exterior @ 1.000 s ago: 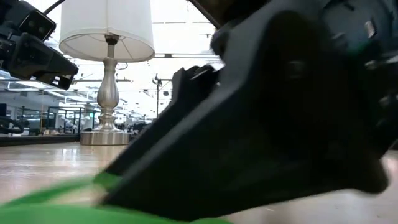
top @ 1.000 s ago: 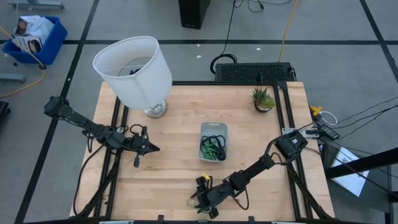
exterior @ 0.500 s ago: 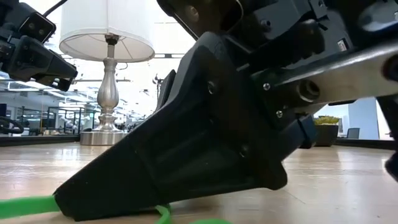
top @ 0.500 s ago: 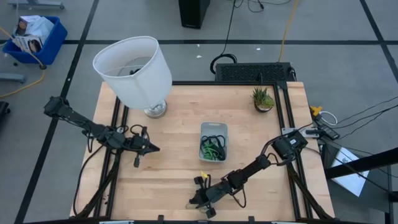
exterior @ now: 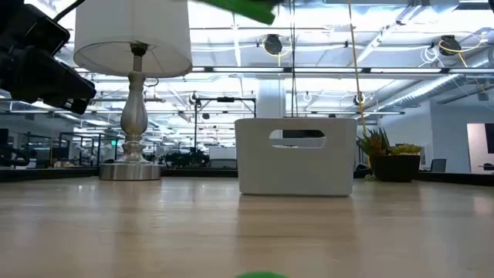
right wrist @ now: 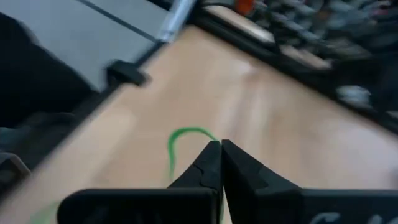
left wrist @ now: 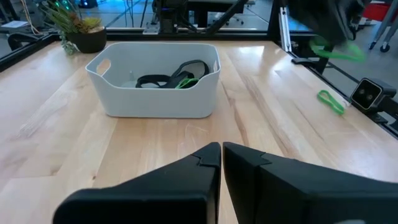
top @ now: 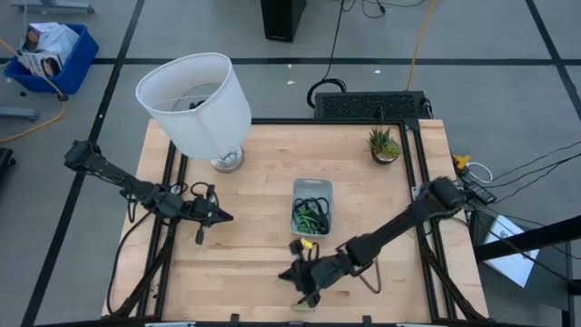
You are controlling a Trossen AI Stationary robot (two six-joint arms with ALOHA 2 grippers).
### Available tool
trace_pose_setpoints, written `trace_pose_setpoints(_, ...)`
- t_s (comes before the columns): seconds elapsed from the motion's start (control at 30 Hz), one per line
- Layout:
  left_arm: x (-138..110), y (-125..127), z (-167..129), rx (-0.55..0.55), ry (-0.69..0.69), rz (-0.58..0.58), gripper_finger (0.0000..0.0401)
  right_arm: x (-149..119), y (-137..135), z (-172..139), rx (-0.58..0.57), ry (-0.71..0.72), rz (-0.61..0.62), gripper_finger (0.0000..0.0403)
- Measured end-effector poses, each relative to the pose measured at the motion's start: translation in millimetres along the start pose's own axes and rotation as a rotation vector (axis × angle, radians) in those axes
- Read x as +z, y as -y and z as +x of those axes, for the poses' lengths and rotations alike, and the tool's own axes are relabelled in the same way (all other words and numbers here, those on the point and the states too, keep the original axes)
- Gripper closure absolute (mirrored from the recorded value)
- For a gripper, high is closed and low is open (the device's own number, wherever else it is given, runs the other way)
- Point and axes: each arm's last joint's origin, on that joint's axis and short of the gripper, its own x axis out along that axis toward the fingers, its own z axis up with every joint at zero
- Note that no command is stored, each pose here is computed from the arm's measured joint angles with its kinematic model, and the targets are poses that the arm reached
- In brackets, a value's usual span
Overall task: Pick and place rubber bands into bin
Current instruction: Put the green rubber band into the gray container
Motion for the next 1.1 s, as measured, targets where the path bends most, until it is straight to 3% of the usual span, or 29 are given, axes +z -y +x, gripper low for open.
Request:
trace_pose_setpoints(0.2, -0.6, -0.1, 0.0, 0.001, -0.006, 0.002, 0.0377, 23.9, 50.7, -46.8, -0.254, -0.113, -0.042, 0.0402)
trace_pose_setpoints(0.37, -1.3, -0.2, 0.0, 0.002, -0.013, 0.005, 0.0377, 16.4, 87.4, -58.9, -0.337, -0.229, -0.029, 0.0402)
trace_pose_setpoints(0.53, -1.5, -0.2, 0.0, 0.002, -0.015, 0.0, 0.0377, -15.3, 106.7, -53.3, -0.327, -0.334, 0.026, 0.0402)
trace_pose_setpoints(0.67, -3.7, -0.5, -0.1, 0.005, -0.037, -0.015, 0.0377, -50.4, 111.5, -52.7, -0.283, -0.273, 0.098, 0.0403)
trace_pose_setpoints(0.93, -6.0, -0.6, 0.6, 0.009, -0.061, -0.033, 0.0377, -93.9, 118.6, -87.4, -0.367, -0.122, 0.215, 0.0403)
trace_pose_setpoints(1.1, -4.7, -0.3, 1.2, 0.008, -0.046, -0.034, 0.0377, -118.7, 116.7, -92.6, -0.353, -0.179, 0.3, 0.0403)
